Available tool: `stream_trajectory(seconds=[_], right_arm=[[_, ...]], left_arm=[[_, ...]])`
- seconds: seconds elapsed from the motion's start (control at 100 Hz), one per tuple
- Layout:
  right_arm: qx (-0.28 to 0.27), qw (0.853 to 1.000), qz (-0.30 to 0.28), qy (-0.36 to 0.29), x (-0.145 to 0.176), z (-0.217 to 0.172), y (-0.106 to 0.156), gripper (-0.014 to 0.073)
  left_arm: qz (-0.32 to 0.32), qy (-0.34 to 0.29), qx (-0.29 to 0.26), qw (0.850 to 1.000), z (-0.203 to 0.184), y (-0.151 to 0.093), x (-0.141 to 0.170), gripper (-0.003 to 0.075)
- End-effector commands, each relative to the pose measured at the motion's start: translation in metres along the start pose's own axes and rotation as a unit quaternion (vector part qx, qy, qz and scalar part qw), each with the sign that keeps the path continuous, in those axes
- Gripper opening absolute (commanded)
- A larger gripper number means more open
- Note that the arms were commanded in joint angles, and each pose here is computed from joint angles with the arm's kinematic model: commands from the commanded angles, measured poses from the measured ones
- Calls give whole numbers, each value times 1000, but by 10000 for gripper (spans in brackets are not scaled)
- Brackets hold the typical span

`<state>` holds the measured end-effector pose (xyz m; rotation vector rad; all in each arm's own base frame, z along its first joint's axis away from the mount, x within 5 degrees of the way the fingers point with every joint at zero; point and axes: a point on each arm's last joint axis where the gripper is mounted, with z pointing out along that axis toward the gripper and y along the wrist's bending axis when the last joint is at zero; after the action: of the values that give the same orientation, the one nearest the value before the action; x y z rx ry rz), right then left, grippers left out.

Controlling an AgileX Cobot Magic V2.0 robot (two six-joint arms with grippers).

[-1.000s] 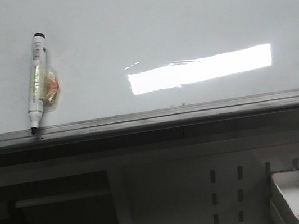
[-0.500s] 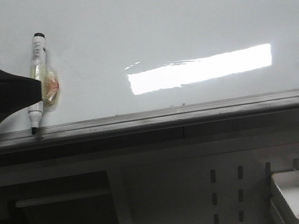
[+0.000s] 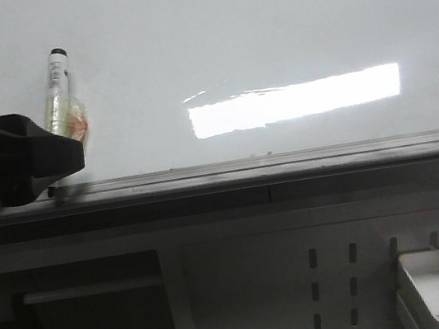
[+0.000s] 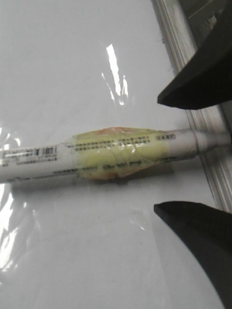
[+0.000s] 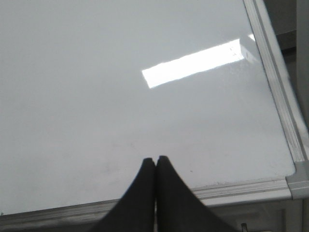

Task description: Write number 4 on whiteboard

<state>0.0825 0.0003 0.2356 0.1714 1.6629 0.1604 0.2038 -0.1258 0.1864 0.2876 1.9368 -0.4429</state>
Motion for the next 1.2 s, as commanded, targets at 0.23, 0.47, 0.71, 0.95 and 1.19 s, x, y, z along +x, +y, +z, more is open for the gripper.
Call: stream_trajectory(seconds=[0.23, 0.47, 0.71, 0.95, 1.19], right_arm=[[1, 1000, -2, -10, -13, 1, 2, -64], [-42, 999, -24, 23, -22, 0, 13, -64], [-177, 975, -110, 75, -36, 9, 46, -64], [-295, 938, -135, 119, -64, 23, 97, 246], [-372, 905, -151, 139, -75, 31, 144, 421]], left_arm=[[-18, -23, -5, 1000, 3, -1, -8, -20], [32, -35, 32, 998, -1, -8, -13, -20], [198, -103, 139, 965, -33, -31, -35, -20], [354, -154, 204, 900, -63, -45, -44, -20], [442, -154, 240, 851, -67, -52, -37, -20]])
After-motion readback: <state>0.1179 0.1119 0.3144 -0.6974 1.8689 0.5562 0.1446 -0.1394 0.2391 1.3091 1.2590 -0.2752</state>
